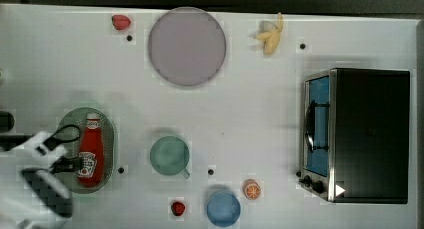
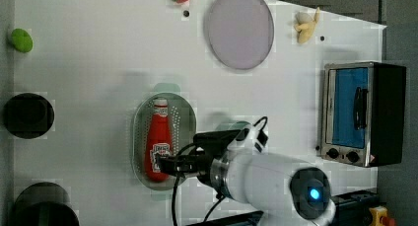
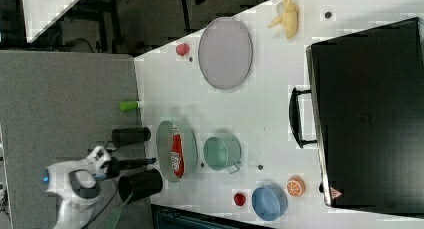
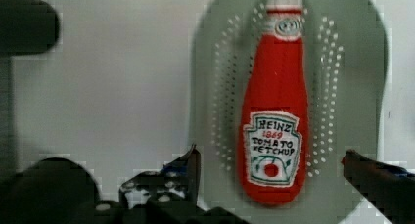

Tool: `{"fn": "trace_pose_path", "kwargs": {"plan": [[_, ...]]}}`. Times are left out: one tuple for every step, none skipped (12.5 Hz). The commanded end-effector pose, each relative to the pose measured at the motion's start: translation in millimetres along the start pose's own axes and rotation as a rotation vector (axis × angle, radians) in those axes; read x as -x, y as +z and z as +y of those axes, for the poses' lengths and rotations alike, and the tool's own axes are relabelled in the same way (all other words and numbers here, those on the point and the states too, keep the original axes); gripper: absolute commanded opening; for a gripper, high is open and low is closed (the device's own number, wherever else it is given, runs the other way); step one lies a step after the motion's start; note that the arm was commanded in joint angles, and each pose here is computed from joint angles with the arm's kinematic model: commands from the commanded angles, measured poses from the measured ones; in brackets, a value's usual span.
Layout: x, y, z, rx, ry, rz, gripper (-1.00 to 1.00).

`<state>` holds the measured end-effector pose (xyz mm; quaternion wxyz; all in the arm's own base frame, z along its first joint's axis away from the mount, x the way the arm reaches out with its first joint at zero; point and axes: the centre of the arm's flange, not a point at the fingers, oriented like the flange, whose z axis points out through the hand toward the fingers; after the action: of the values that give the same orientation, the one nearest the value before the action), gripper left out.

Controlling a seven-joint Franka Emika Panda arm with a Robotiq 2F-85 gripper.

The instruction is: Pick ketchup from strainer and place it on the table

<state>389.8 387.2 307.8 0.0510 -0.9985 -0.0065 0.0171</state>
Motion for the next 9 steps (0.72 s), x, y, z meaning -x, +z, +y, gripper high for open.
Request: {"fn": "trace_pose_path", "kwargs": {"plan": [[-0.3, 27.0, 10.7, -0.036, 0.078, 0.013, 1.0], [0.1, 39.0, 9.9, -0.051, 0.093, -0.004, 1.0], [0.8, 51.0, 9.9, -0.057, 0.109, -0.022, 1.0], [1.7, 62.9, 11.5, -0.052, 0.123, -0.04, 1.0], [1.7, 73.6, 13.3, -0.044, 0.122, -0.047, 1.0], [0.2, 82.1, 13.9, -0.046, 0.109, -0.044, 1.0], [-2.1, 89.5, 14.1, -0.056, 0.105, -0.037, 1.0], [-4.1, 97.4, 15.1, -0.061, 0.104, -0.035, 1.0], [-6.1, 105.8, 16.0, -0.057, 0.098, -0.035, 1.0]]}}
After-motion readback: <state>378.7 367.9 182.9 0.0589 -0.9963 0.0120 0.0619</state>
